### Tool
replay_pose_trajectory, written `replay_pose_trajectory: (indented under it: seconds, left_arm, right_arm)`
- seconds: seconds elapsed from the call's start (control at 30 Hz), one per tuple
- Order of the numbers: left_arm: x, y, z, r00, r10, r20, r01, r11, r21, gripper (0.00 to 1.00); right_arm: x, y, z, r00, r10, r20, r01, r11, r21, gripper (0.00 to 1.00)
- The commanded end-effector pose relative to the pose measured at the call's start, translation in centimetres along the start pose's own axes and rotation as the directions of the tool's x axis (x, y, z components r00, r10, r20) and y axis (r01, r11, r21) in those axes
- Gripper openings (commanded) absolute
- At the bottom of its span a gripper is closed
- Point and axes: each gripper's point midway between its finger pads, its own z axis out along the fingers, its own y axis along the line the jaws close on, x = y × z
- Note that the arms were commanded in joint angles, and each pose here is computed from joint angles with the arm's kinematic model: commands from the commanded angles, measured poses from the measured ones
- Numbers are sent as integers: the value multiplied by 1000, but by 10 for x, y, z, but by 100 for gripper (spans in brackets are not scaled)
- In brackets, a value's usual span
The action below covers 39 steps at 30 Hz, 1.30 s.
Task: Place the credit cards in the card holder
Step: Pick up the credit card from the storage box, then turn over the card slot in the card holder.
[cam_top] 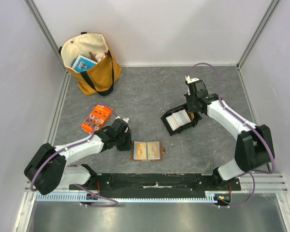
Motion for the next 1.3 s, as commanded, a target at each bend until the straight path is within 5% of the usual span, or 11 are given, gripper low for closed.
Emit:
replay_pose_trajectory:
  seconds: [0.0,0.2,0.37,0.83,1.27]
  left_arm:
    - [-13,-11,-7,999,33,42,-34,999,32,2]
    - [-12,-11,-8,999,29,40,-30,999,32,2]
    - [-13,-12,-9,999,31,44,-33,999,33,2]
    - [-12,-8,-6,999,35,31,-35,999,13,2]
    - [-12,-9,-6,999,31,24,-31,999,10,2]
  right_arm:
    - [-38,7,-42,987,75,145,-65,995,-76,0]
    - [-40,32,-73,967,188,172,-141,958,-250,0]
    - [-8,69,-93,976,209,65,-160,881,-444,0]
    - [127,109,-105,985,76,-152,-112,963,-246,0]
    - [146,129,-70,992,32,-118,-44,993,-106,4]
